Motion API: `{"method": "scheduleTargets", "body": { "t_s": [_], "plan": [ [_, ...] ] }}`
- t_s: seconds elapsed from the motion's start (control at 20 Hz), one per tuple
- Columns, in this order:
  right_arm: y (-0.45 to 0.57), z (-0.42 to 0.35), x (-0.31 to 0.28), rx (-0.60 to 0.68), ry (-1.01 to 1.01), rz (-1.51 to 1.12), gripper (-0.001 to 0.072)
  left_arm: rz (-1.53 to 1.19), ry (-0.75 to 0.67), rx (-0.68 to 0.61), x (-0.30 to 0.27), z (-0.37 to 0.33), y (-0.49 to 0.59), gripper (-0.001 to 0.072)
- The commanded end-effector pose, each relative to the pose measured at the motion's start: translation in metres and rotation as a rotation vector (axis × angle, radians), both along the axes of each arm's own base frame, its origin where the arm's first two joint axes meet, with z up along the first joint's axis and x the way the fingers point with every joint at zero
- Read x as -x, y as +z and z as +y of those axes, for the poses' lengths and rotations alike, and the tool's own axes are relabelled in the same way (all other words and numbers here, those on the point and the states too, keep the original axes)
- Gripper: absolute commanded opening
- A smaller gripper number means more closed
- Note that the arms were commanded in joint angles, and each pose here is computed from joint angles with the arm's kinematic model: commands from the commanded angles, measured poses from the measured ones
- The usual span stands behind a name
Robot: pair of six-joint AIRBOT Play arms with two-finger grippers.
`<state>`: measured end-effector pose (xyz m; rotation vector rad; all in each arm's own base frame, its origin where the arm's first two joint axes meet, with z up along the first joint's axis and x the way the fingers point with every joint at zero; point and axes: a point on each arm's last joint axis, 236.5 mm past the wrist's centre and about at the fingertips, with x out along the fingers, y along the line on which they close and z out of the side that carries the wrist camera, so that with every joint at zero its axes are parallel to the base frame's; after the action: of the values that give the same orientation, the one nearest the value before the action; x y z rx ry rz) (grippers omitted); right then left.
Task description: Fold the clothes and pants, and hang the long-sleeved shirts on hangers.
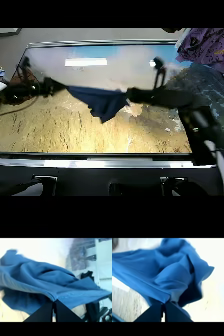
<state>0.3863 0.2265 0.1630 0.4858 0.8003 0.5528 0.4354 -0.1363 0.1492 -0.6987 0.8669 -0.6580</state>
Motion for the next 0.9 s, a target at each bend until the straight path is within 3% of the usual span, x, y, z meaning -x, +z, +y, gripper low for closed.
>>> {"method": "scheduleTargets", "body": {
  "t_s": [0.0,0.2,0.45,0.6,0.85],
  "plan": [
    [0.124,-0.068,0.006,0.121,-0.076,-0.248,0.0031,-0.314,0.08,-0.133,-0.005,0.02,0.137,0.0017],
    [0.243,-0.099,0.065,0.192,-0.118,-0.505,0.0031,-0.601,0.188,-0.256,0.05,0.035,0.261,0.0017],
    [0.298,-0.107,0.115,0.124,-0.159,-0.618,0.0032,-0.724,0.219,-0.24,0.122,0.026,0.314,0.0018],
    [0.279,-0.107,0.082,0.155,-0.171,-0.563,0.0032,-0.702,0.23,-0.252,0.116,0.03,0.308,0.0017],
    [0.17,-0.081,-0.046,0.15,-0.143,-0.286,0.0032,-0.369,0.325,-0.337,0.031,0.072,0.194,0.0018]
  ]
}}
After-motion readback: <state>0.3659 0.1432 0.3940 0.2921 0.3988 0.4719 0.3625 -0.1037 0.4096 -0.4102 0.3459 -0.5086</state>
